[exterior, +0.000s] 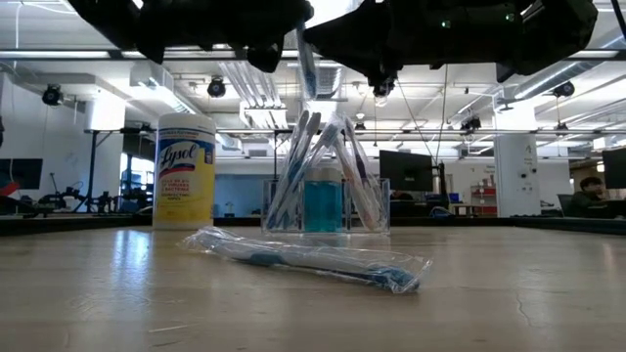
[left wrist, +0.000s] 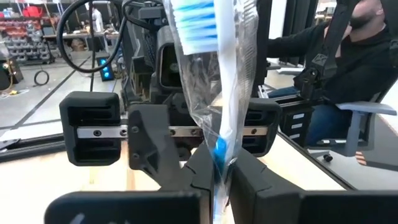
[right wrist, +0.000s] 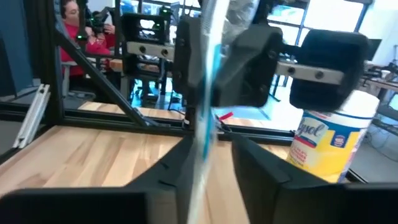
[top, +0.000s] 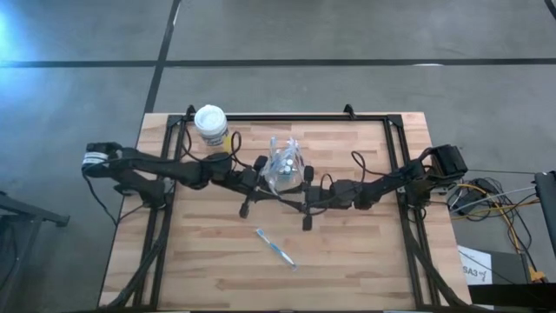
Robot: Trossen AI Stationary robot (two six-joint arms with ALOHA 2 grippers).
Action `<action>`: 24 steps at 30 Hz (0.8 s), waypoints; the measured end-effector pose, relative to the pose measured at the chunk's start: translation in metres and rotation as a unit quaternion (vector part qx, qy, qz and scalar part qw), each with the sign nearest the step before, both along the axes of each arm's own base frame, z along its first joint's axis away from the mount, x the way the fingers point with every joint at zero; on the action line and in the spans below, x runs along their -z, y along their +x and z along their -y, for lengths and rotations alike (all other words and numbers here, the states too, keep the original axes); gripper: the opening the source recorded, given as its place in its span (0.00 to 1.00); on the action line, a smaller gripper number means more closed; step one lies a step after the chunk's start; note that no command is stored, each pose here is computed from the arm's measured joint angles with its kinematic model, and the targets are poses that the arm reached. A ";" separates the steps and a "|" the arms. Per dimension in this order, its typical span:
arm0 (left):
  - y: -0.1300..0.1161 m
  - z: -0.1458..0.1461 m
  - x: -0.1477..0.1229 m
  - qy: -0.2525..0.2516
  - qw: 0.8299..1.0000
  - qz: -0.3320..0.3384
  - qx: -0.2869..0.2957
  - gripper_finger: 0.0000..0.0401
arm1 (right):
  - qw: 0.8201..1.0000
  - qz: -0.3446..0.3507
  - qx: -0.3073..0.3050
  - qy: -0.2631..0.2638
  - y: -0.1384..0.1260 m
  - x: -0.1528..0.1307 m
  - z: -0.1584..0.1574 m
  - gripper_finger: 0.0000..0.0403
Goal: Pick & Place toothbrushing station
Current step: Put the blue toothbrush into the left section of the transparent organizer
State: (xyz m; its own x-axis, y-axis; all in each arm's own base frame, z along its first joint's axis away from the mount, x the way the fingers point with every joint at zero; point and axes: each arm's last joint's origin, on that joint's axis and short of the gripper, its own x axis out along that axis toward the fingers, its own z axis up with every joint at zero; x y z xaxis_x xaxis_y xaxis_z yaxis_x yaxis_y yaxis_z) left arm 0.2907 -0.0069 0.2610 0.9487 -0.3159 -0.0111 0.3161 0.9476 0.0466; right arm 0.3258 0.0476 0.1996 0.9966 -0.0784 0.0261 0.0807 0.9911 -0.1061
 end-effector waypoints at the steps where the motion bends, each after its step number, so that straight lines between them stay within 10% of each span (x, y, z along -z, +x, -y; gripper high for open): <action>1: -0.002 0.000 -0.002 0.001 1.000 -0.003 -0.003 0.06 | 1.000 0.000 0.001 0.001 0.000 0.000 0.000 0.28; 11: -0.048 -0.002 -0.032 0.031 0.998 -0.014 -0.049 0.06 | 1.000 -0.003 0.026 0.003 0.000 0.001 0.002 0.48; 24: -0.120 -0.008 -0.005 0.006 0.989 0.007 -0.146 0.06 | 0.999 -0.008 -0.046 0.002 -0.002 0.000 -0.005 0.40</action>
